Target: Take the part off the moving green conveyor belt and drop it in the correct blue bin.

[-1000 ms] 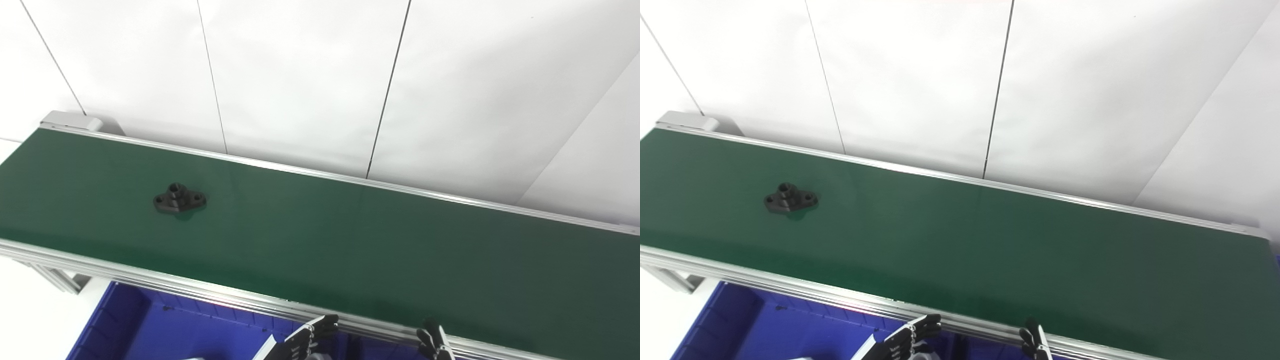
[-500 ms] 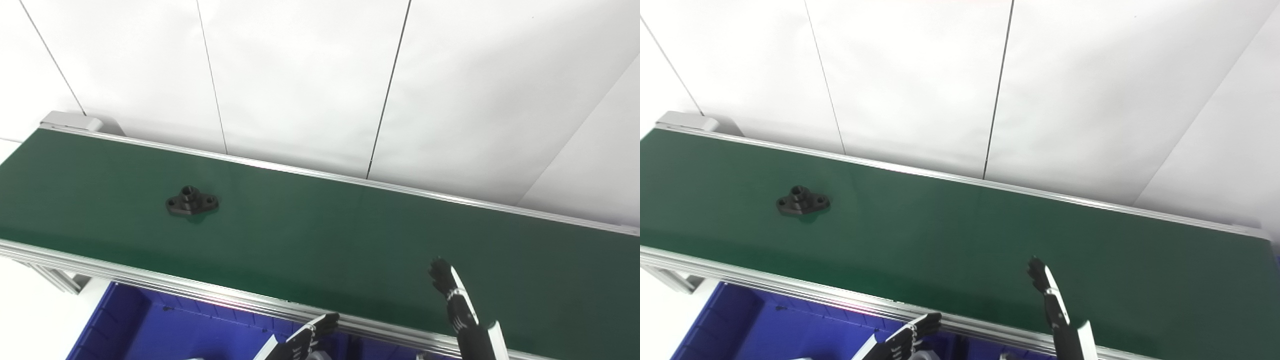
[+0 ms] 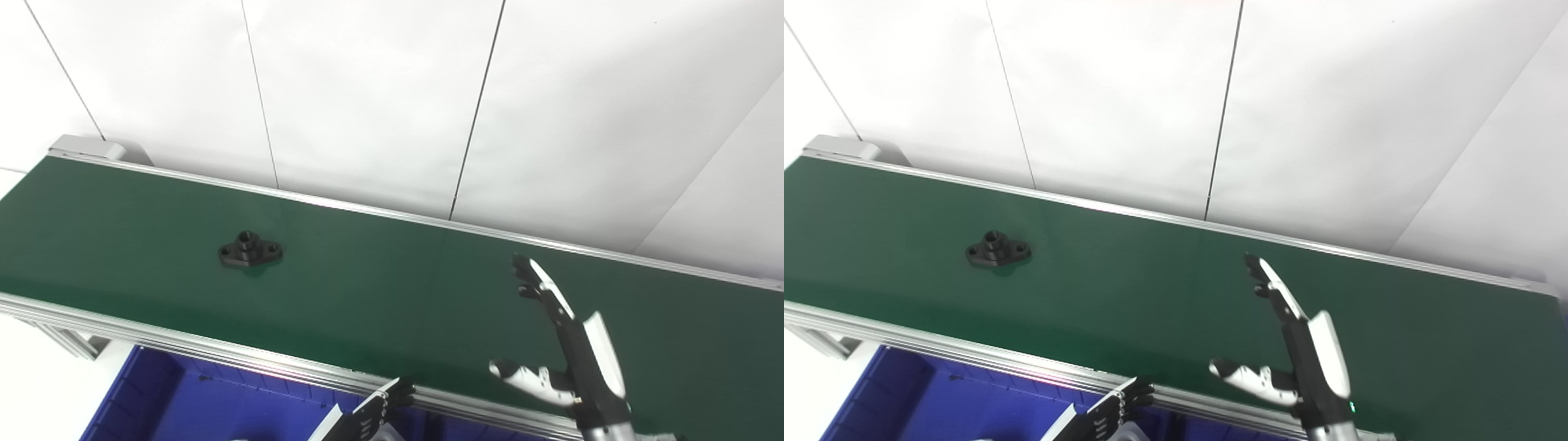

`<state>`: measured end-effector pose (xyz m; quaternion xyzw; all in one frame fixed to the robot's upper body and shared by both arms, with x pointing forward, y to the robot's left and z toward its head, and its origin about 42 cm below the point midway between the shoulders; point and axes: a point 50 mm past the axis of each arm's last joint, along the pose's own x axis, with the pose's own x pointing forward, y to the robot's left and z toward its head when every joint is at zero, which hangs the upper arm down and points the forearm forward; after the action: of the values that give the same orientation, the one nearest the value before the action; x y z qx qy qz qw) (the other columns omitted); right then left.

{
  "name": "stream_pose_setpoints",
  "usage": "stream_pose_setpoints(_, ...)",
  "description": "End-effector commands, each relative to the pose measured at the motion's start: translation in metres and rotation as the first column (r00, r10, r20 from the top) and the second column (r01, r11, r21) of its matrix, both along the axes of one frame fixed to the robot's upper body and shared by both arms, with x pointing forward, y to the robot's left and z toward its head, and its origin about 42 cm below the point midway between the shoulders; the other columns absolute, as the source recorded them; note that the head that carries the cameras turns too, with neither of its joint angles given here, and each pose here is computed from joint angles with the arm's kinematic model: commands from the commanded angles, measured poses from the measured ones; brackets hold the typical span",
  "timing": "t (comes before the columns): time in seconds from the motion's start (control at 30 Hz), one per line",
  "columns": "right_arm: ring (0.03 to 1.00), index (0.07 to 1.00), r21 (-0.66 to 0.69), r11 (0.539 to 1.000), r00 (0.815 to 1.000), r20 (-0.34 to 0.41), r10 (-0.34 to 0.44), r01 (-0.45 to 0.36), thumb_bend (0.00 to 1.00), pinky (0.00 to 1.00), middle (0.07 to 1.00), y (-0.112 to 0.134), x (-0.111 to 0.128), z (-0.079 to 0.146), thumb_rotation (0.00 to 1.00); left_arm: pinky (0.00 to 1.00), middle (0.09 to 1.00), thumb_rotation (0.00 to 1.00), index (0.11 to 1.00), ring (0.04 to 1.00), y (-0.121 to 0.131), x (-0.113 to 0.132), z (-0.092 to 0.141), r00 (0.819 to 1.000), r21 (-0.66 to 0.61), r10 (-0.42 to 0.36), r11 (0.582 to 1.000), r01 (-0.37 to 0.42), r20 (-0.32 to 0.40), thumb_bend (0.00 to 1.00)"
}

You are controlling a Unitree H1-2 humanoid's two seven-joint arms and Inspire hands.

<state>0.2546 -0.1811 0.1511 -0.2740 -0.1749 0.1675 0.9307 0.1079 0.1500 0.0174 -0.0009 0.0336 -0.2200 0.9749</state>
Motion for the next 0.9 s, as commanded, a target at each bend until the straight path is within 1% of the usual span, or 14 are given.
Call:
stream_pose_setpoints(0.0, 0.857, 0.918, -0.044, 0.999, 1.000, 0.030, 0.001, 0.000, 0.86, 0.76, 0.895, 0.008, 0.018, 0.015, 0.77, 0.86, 0.924, 0.64, 0.927, 0.925, -0.004, 0.006, 0.007, 0.998, -0.025, -0.002, 1.000, 0.003, 0.055, 0.90)
stream_pose_setpoints(0.1, 0.853, 0.917, -0.086, 0.996, 1.000, 0.029, 0.008, -0.005, 0.88, 0.75, 0.896, 0.019, 0.034, 0.022, 0.75, 0.87, 0.920, 0.64, 0.927, 0.925, -0.004, 0.006, 0.005, 0.999, -0.029, 0.002, 1.000, -0.001, 0.047, 0.91)
stream_pose_setpoints(0.17, 0.851, 0.913, -0.116, 0.993, 0.999, 0.037, 0.010, -0.005, 0.88, 0.74, 0.893, 0.028, 0.045, 0.026, 0.72, 0.87, 0.917, 0.63, 0.926, 0.925, -0.003, 0.006, 0.005, 0.999, -0.029, 0.004, 1.000, -0.003, 0.044, 0.91)
stream_pose_setpoints(0.33, 0.849, 0.913, -0.195, 0.981, 0.998, 0.060, 0.011, 0.001, 0.89, 0.74, 0.888, 0.046, 0.070, 0.031, 0.69, 0.88, 0.915, 0.63, 0.930, 0.928, -0.004, 0.005, 0.005, 0.999, -0.031, 0.002, 1.000, -0.001, 0.044, 0.91)
stream_pose_setpoints(0.4, 0.869, 0.925, -0.229, 0.973, 0.998, 0.056, 0.009, 0.004, 0.91, 0.77, 0.903, 0.054, 0.079, 0.032, 0.70, 0.89, 0.915, 0.63, 0.927, 0.933, -0.005, 0.004, 0.005, 0.999, -0.038, 0.004, 0.999, -0.002, 0.040, 0.92)
stream_pose_setpoints(0.53, 0.874, 0.925, -0.274, 0.962, 0.998, 0.057, 0.013, 0.003, 0.94, 0.79, 0.901, 0.070, 0.095, 0.035, 0.70, 0.89, 0.922, 0.63, 0.933, 0.942, -0.006, 0.002, 0.006, 0.999, -0.037, -0.008, 0.999, 0.010, 0.039, 0.92)
stream_pose_setpoints(0.6, 0.885, 0.929, -0.299, 0.954, 0.998, 0.055, 0.022, -0.005, 0.94, 0.81, 0.903, 0.080, 0.104, 0.037, 0.71, 0.89, 0.914, 0.63, 0.927, 0.941, -0.007, 0.001, 0.007, 0.999, -0.031, -0.011, 0.999, 0.012, 0.043, 0.91)
stream_pose_setpoints(0.67, 0.890, 0.925, -0.324, 0.946, 0.998, 0.055, 0.031, -0.011, 0.94, 0.81, 0.906, 0.092, 0.111, 0.039, 0.72, 0.88, 0.912, 0.63, 0.925, 0.941, -0.007, 0.001, 0.008, 0.999, -0.027, -0.016, 0.999, 0.017, 0.048, 0.90)
stream_pose_setpoints(0.8, 0.875, 0.923, -0.392, 0.920, 0.994, 0.086, 0.063, -0.024, 0.93, 0.82, 0.901, 0.113, 0.122, 0.042, 0.74, 0.88, 0.929, 0.63, 0.935, 0.946, -0.008, -0.001, 0.011, 0.998, -0.028, -0.026, 0.999, 0.027, 0.052, 0.88)
stream_pose_setpoints(0.87, 0.874, 0.921, -0.406, 0.914, 0.993, 0.092, 0.072, -0.028, 0.93, 0.83, 0.901, 0.120, 0.125, 0.043, 0.73, 0.88, 0.935, 0.62, 0.933, 0.950, -0.008, -0.002, 0.012, 0.998, -0.033, -0.025, 0.999, 0.026, 0.053, 0.88)
